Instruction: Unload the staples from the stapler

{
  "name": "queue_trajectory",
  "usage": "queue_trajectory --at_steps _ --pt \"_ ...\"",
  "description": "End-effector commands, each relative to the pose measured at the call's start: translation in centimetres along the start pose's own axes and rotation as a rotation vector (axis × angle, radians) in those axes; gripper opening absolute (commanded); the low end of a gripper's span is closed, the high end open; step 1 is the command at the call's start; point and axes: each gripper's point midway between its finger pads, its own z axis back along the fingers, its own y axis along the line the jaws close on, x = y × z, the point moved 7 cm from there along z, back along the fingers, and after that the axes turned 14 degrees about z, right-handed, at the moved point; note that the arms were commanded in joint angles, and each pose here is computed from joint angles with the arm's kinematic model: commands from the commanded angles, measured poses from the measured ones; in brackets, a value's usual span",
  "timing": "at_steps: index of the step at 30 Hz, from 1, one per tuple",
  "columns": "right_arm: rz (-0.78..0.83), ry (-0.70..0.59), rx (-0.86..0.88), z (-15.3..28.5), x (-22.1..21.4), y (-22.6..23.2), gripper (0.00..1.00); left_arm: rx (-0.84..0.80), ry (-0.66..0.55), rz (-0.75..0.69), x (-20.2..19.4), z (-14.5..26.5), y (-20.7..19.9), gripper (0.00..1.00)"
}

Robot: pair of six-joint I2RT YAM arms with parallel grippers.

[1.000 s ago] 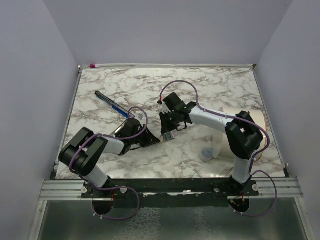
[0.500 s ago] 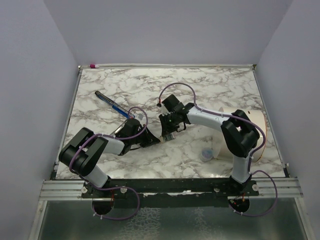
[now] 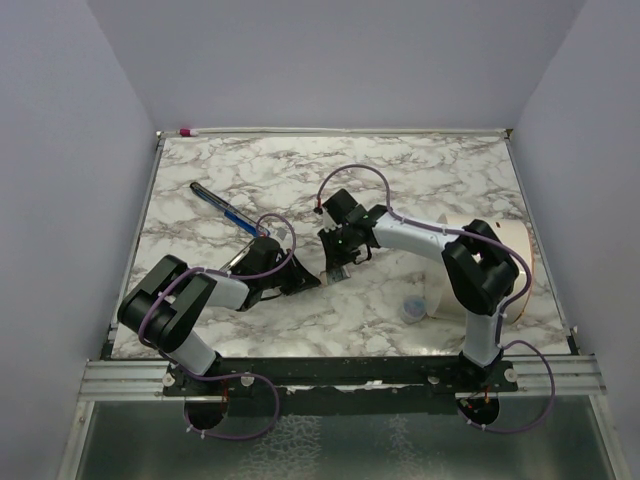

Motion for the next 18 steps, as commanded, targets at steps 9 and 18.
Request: queue_trajectory --at_steps 9,18 --pt "0.036 -0.088 0.046 1.6 2.1 2.3 0.04 -0.047 0.005 -0.021 0.0 0.2 -1.4 0.00" --pt "0.050 -0.069 0.025 0.1 1.8 2.3 0.04 -0.045 0.003 -0.022 0.0 0.3 -1.4 0.00"
